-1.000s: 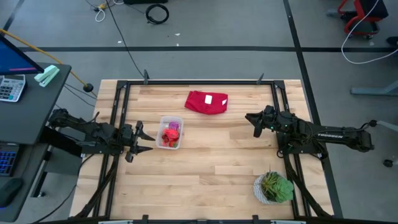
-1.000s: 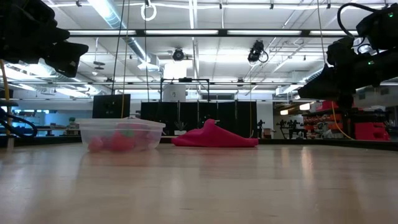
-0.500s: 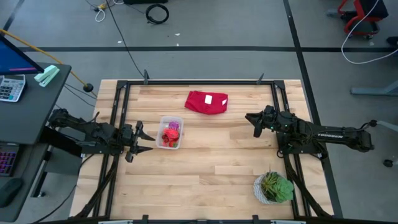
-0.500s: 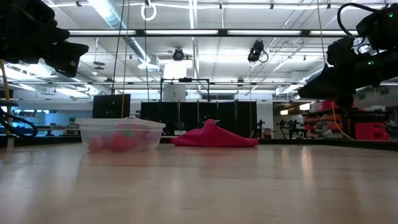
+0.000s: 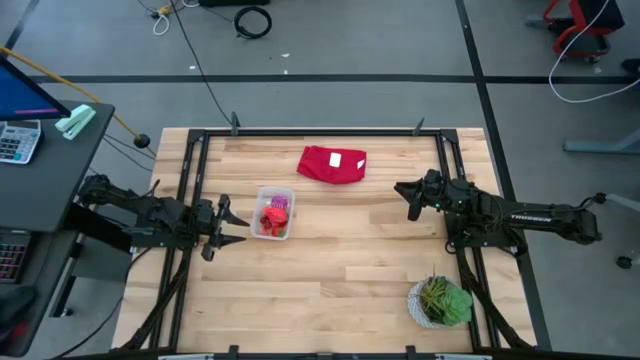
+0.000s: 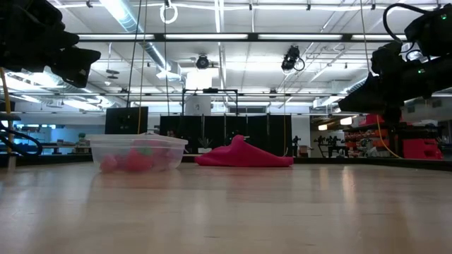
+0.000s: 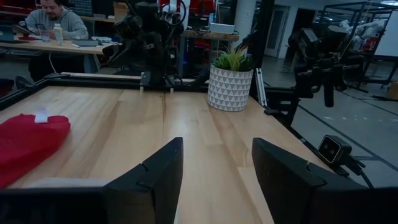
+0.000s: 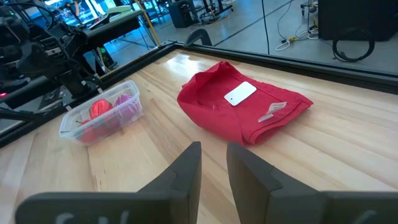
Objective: Pick and placing Produce into tupperware
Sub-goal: Return to Home Position
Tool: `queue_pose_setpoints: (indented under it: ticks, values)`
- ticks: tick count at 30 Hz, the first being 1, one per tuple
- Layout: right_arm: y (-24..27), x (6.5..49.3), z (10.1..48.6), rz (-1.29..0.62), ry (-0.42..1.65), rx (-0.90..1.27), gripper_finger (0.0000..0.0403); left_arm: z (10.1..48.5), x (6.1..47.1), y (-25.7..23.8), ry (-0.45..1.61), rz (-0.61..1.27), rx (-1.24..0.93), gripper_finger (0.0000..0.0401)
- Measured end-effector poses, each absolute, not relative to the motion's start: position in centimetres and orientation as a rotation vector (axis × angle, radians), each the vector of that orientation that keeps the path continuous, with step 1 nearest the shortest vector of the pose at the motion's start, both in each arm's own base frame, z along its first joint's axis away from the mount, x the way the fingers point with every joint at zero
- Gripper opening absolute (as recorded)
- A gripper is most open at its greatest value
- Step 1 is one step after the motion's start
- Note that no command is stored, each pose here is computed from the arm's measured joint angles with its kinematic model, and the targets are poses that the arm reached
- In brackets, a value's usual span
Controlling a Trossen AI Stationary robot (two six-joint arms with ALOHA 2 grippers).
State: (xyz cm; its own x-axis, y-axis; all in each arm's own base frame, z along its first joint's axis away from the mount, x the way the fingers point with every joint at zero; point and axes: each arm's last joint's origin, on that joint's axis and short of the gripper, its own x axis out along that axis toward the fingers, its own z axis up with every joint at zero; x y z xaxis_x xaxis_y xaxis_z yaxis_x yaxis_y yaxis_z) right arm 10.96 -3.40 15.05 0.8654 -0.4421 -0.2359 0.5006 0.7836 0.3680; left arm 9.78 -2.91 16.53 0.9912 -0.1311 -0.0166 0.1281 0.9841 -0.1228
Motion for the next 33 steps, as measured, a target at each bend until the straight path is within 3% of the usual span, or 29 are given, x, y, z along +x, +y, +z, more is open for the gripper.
queue_pose_setpoints:
  ticks: [33]
  values:
    - [-3.4,10.96,15.05,-0.51,0.14,0.436,0.0085,16.53,9.78,-2.91,0.025,-0.13,-0.122,0.0194]
